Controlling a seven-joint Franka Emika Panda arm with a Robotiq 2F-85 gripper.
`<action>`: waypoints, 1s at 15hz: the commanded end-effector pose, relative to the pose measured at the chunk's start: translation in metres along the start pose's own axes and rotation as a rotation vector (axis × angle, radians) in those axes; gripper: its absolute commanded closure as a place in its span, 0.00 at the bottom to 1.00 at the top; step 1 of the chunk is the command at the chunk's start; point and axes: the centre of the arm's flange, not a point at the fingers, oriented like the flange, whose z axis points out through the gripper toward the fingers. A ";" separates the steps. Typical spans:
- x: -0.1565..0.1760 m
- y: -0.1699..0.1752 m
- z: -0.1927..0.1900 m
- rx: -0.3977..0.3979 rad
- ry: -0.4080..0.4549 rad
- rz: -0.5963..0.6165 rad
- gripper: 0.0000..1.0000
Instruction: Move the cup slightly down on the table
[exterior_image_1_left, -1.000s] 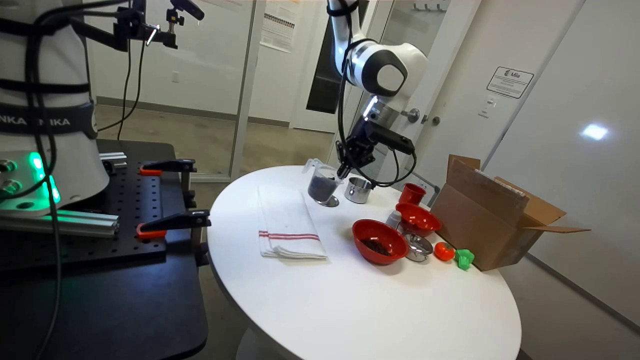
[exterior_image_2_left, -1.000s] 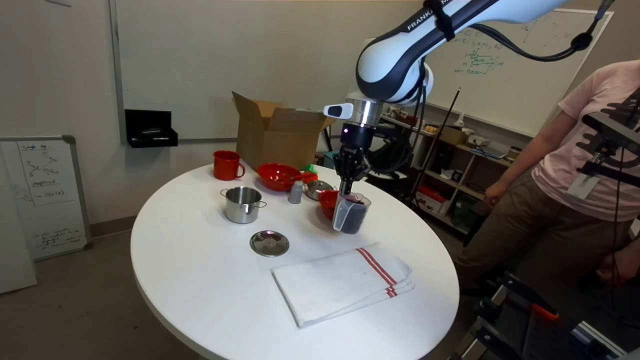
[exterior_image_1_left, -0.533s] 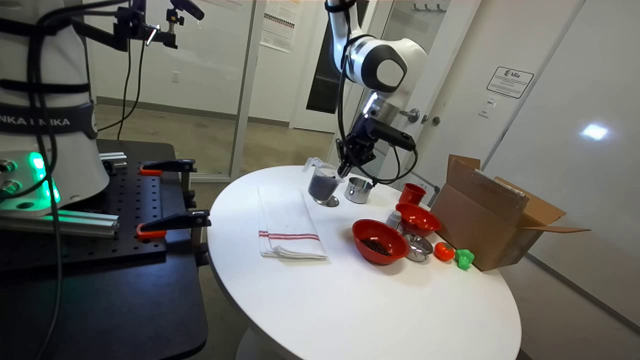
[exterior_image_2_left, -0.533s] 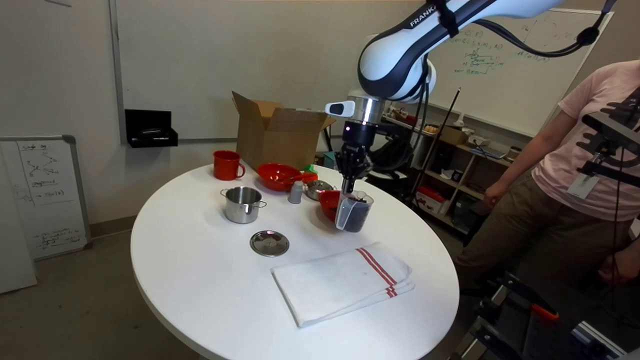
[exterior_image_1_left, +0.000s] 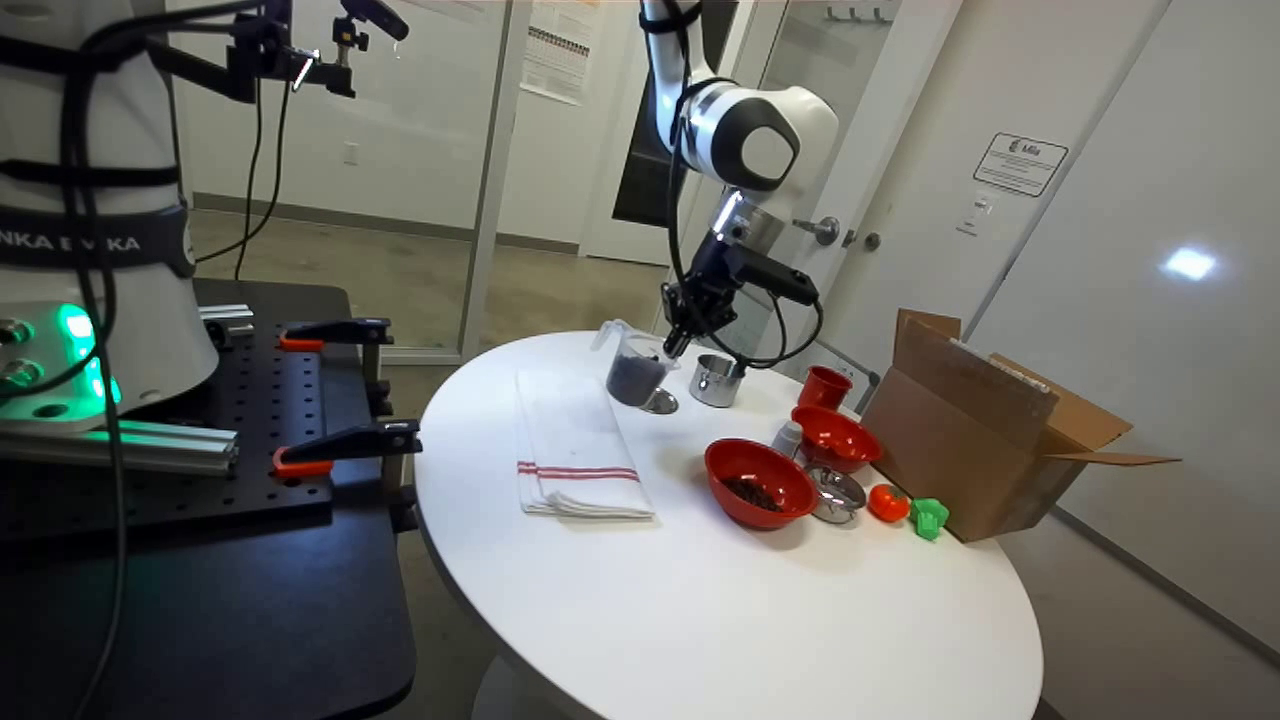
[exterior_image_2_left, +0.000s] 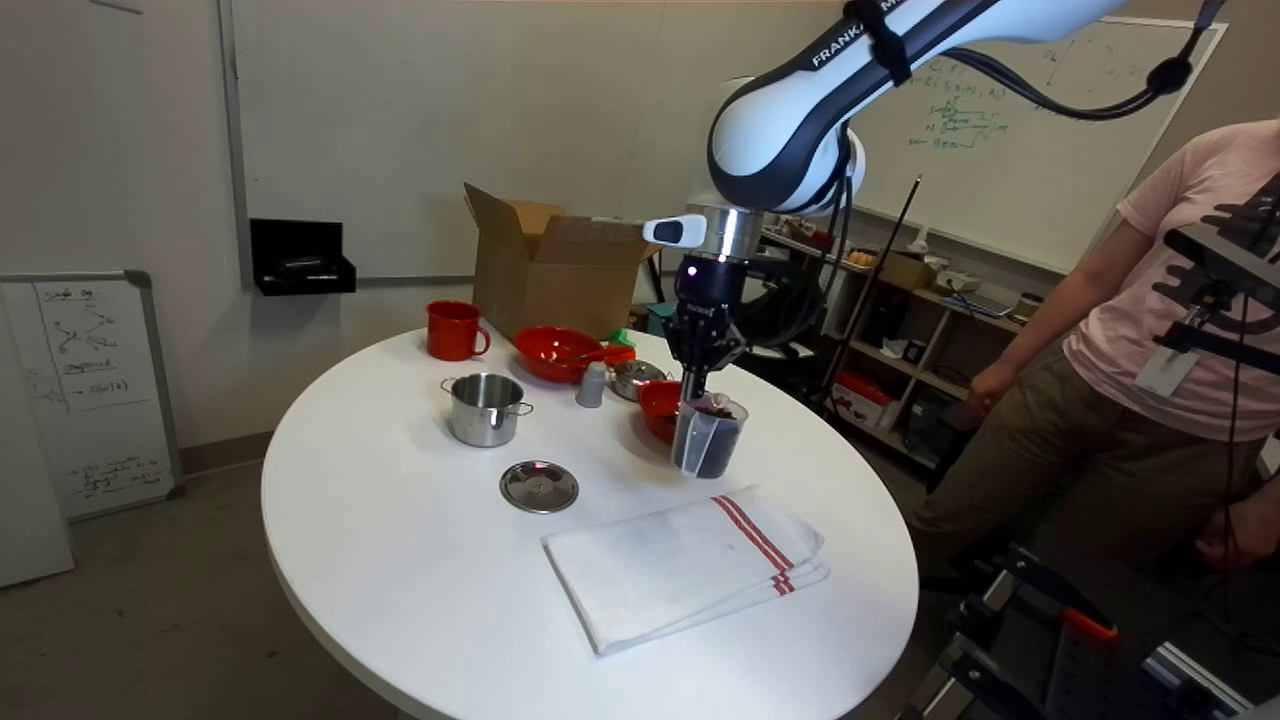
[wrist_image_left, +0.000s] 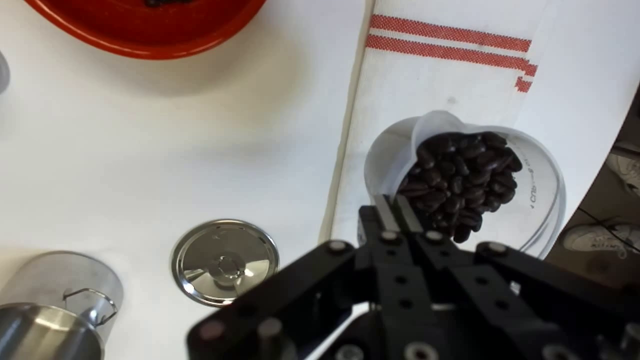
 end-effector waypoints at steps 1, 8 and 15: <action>-0.001 0.009 0.005 -0.053 -0.035 0.019 1.00; -0.013 0.029 0.029 -0.098 -0.025 0.112 1.00; -0.017 0.044 0.054 -0.089 -0.028 0.117 1.00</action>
